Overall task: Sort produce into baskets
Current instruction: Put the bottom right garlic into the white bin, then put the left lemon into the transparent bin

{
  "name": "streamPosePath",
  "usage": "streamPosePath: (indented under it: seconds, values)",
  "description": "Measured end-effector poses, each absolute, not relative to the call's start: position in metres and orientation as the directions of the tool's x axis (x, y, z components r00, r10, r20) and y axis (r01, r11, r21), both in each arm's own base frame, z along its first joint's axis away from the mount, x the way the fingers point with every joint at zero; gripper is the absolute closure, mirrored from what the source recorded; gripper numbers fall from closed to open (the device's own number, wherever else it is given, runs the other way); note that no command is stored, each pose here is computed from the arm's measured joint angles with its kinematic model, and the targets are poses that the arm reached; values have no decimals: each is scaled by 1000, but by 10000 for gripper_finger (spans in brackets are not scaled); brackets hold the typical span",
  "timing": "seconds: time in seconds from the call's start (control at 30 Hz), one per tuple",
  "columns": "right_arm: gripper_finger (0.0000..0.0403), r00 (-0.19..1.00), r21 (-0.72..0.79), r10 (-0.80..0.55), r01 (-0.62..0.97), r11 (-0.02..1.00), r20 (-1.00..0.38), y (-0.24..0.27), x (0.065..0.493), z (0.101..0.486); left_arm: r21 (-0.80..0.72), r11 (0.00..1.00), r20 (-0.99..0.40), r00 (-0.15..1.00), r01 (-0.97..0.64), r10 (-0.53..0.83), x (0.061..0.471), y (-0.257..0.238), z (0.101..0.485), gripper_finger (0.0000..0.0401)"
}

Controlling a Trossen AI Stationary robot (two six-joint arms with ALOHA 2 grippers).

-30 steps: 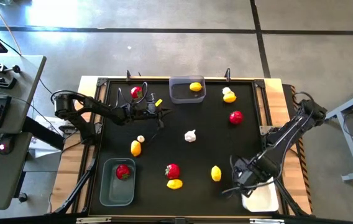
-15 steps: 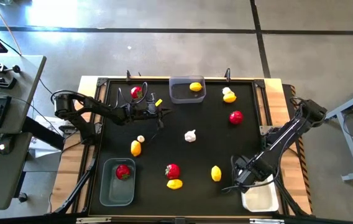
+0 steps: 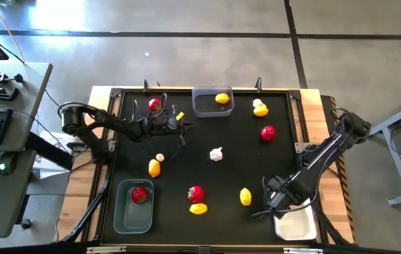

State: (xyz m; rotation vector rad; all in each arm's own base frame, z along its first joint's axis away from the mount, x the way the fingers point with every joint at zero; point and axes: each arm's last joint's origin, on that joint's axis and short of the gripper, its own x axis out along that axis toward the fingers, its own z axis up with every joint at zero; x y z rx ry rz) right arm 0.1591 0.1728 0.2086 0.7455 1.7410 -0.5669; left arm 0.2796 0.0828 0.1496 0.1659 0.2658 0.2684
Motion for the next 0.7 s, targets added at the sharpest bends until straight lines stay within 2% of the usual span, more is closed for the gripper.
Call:
streamPosePath:
  seconds: [0.23,0.33,0.43,0.5,0.57,0.63,0.7]
  values:
    - [240,-194,-1,183,690,723,-964,176,164,249,208,950,-247,927,-233,282,279,83,149,401]
    - [270,-189,-23,155,703,711,-970,170,167,268,208,950,-247,927,-233,282,279,83,149,401]
    - [317,-155,-60,73,709,703,-985,159,171,279,207,951,-259,924,-231,281,279,83,147,401]
    - [358,-98,-73,-12,660,748,-995,150,177,281,183,956,-261,926,-230,273,279,82,147,401]
    - [390,15,-75,-103,576,814,-995,143,187,279,137,972,-262,940,-189,220,278,80,150,401]
    - [391,157,-87,-192,508,857,-969,137,199,273,103,988,-268,954,-111,135,276,76,156,401]
    - [385,288,-70,-223,459,885,-931,132,215,263,76,996,-305,950,-49,70,272,71,161,401]
